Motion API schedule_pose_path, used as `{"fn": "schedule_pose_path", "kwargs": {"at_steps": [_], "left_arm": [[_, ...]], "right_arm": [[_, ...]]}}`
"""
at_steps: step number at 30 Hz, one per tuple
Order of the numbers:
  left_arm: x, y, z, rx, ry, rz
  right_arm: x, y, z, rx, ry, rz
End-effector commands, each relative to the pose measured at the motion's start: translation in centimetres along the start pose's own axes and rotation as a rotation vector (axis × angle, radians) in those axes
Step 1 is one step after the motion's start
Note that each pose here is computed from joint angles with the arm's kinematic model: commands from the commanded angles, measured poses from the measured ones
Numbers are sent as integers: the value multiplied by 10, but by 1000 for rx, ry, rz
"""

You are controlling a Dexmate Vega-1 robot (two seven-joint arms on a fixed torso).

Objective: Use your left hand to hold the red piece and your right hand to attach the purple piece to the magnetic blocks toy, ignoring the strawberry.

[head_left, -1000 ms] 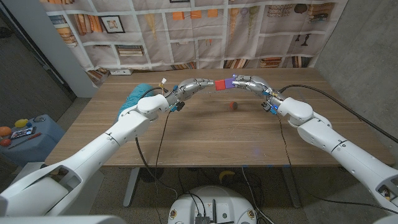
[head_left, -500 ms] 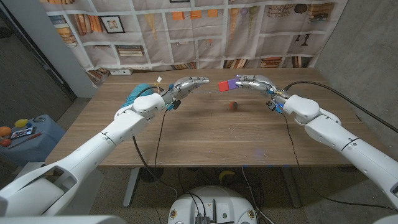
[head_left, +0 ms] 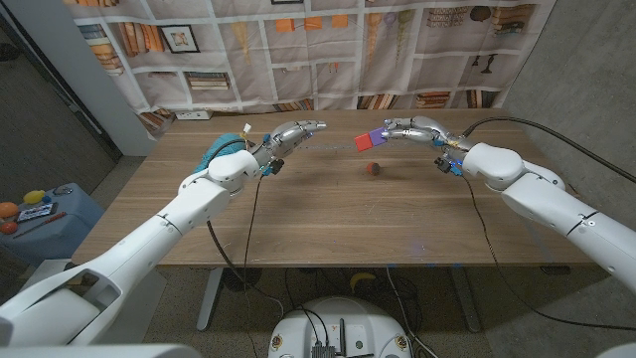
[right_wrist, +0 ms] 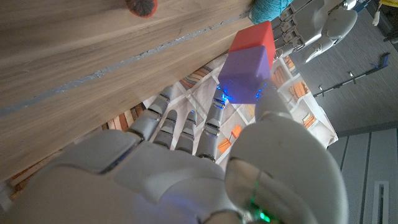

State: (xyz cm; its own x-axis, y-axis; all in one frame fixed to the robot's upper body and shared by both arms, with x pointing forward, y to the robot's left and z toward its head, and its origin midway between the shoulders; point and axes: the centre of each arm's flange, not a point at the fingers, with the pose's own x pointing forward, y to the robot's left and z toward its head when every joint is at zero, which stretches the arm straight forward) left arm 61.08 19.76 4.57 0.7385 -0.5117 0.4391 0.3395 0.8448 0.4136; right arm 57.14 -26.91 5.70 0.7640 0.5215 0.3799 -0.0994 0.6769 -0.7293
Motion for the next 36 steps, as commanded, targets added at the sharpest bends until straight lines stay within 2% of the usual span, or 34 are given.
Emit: {"fn": "schedule_pose_path", "kwargs": {"at_steps": [1,14,21,27,36], "left_arm": [[-5,9,-4,-25,-40,76],[-20,16,-9,-69,-73,181],[-26,18,-11,-74,-79,207],[-30,18,-17,-96,-85,247],[-38,19,-25,-124,-82,284]], "right_arm": [[-7,-11,17,-167,58,20],[-12,-15,33,-361,130,55],[-12,-16,40,-450,157,75],[-11,-16,44,-530,197,97],[-8,-16,47,-631,224,128]]}}
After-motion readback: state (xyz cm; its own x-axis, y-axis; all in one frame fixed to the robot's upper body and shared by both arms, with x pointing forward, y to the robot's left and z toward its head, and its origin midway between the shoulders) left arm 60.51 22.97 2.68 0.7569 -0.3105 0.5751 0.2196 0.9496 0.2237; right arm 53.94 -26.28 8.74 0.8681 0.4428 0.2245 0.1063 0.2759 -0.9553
